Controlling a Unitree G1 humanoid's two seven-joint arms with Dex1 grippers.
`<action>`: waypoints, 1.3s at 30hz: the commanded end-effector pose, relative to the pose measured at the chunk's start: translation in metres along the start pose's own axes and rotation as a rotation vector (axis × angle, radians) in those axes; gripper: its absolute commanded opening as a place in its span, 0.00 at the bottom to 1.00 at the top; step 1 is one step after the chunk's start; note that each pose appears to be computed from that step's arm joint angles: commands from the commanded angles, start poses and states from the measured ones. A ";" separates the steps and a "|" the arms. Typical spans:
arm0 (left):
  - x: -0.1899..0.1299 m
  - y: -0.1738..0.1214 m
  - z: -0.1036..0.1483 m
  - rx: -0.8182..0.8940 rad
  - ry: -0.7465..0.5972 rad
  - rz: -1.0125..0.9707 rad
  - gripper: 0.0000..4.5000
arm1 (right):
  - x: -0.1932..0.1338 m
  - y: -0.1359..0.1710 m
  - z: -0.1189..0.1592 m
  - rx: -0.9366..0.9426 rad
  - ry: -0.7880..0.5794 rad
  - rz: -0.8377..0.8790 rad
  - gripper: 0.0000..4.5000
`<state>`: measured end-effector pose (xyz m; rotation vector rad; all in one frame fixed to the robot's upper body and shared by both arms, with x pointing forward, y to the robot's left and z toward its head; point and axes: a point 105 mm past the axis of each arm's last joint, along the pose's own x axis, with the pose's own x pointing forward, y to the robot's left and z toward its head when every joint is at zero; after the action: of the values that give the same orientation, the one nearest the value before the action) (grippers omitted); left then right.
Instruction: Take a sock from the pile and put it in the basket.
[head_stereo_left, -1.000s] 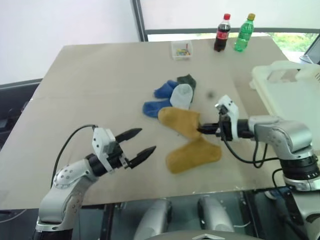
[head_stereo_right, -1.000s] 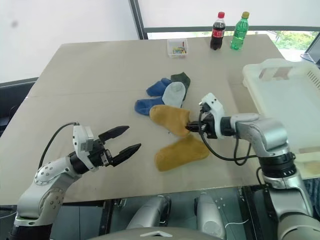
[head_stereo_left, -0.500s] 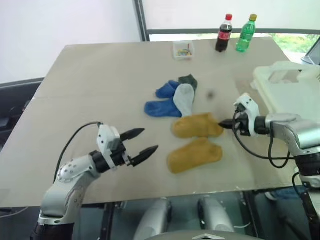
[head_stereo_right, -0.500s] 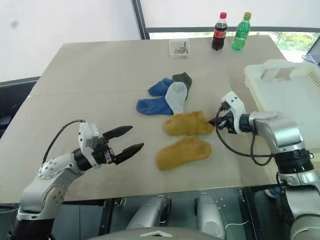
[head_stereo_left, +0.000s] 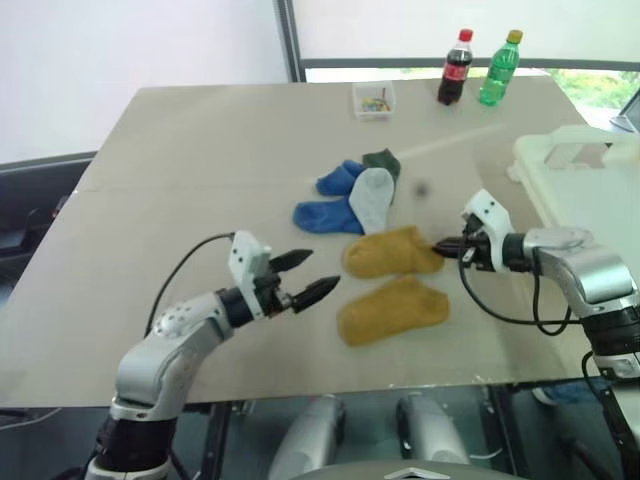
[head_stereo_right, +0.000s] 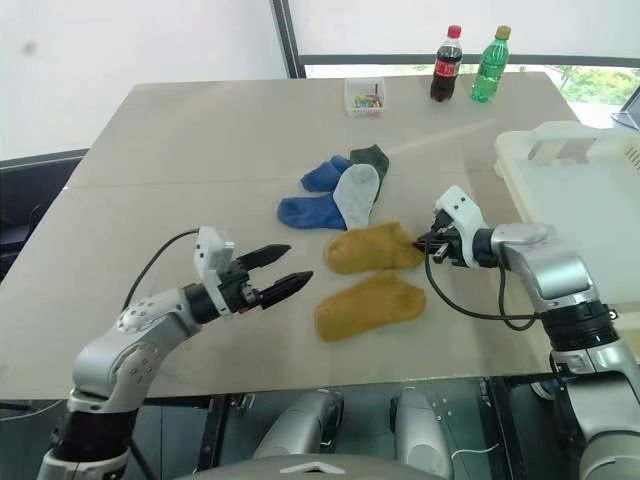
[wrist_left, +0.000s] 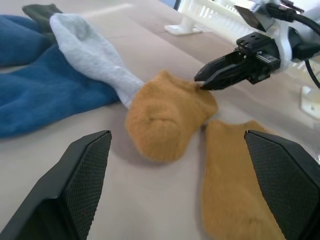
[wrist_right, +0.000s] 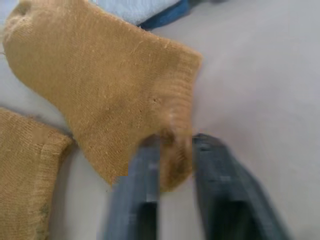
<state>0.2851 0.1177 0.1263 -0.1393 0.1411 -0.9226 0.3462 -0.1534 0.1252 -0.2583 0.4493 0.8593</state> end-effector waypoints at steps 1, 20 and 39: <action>0.013 0.001 0.000 -0.036 -0.006 0.003 1.00 | -0.014 0.000 0.019 -0.002 -0.092 -0.030 0.42; 0.057 0.013 -0.015 -0.131 0.006 0.040 0.71 | 0.011 0.001 -0.001 0.116 -0.061 -0.048 0.43; 0.000 -0.041 0.009 -0.320 0.065 -0.226 0.01 | -0.047 0.065 0.034 0.055 -0.109 0.230 0.00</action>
<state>0.2705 0.0981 0.1342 -0.4212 0.3265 -1.0522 0.2910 -0.1355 0.1682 -0.1080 0.4135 1.0299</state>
